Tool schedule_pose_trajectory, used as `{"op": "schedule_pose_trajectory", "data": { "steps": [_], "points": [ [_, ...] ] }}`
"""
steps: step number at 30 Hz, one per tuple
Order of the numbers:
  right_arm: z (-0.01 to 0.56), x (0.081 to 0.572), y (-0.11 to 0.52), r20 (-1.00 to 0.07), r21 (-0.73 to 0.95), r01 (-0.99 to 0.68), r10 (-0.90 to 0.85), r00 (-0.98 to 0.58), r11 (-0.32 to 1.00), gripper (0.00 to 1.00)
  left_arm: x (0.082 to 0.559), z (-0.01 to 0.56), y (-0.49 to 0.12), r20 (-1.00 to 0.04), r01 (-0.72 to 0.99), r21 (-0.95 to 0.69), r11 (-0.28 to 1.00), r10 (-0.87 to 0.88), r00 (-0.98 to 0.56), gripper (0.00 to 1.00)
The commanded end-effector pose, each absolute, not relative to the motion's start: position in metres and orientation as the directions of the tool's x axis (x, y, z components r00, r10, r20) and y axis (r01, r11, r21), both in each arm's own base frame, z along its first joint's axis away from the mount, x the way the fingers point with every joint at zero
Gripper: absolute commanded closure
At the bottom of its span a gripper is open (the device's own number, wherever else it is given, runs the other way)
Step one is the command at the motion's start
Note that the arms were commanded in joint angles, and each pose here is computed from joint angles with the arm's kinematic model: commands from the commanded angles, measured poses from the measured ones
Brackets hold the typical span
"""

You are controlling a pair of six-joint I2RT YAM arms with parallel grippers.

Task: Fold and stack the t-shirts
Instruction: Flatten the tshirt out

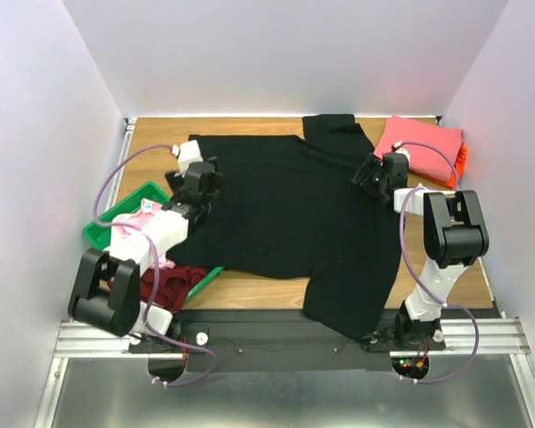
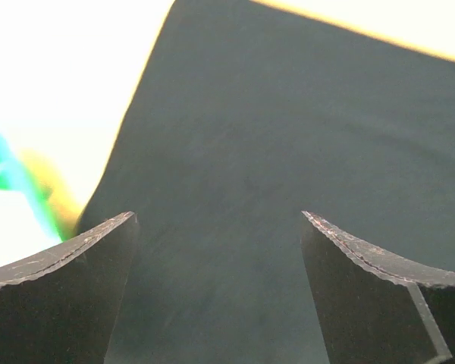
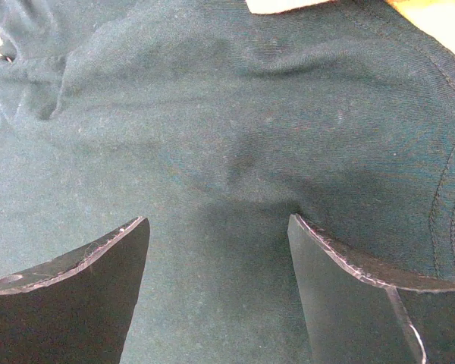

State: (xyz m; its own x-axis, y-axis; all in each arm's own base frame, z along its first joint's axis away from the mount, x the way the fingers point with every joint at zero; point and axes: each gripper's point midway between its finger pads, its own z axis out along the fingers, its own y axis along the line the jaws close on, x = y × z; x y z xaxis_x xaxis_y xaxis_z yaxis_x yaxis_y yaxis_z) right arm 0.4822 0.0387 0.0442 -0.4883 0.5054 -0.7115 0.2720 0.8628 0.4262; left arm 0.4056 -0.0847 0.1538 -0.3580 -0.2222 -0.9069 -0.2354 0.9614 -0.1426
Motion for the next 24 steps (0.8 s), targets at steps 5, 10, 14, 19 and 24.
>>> {"op": "schedule_pose_trajectory", "data": {
  "steps": [5,10,14,19,24],
  "points": [
    [0.014,0.464,0.039,-0.639,0.415,0.291,0.503,-0.582,0.862,0.20,0.348,0.158,-0.028,-0.905,-0.480,-0.228,0.847,-0.367,-0.217,0.02],
    [0.029,0.465,0.039,-0.667,0.423,0.255,0.489,-0.562,0.869,0.20,0.297,0.160,0.010,-0.900,-0.619,-0.258,0.742,-0.417,-0.124,0.01],
    [0.040,0.462,0.036,-0.686,0.422,0.248,0.486,-0.541,0.872,0.19,0.273,0.164,0.019,-0.888,-0.636,-0.291,0.715,-0.449,-0.099,0.02],
    [0.066,0.454,0.047,-0.700,0.480,0.170,0.493,-0.517,0.861,0.19,0.255,0.176,0.027,-0.863,-0.660,-0.348,0.666,-0.502,-0.052,0.01],
    [0.090,0.449,0.052,-0.719,0.506,0.120,0.494,-0.489,0.854,0.19,0.245,0.159,0.019,-0.827,-0.695,-0.273,0.665,-0.531,-0.184,0.02]
  ]
}}
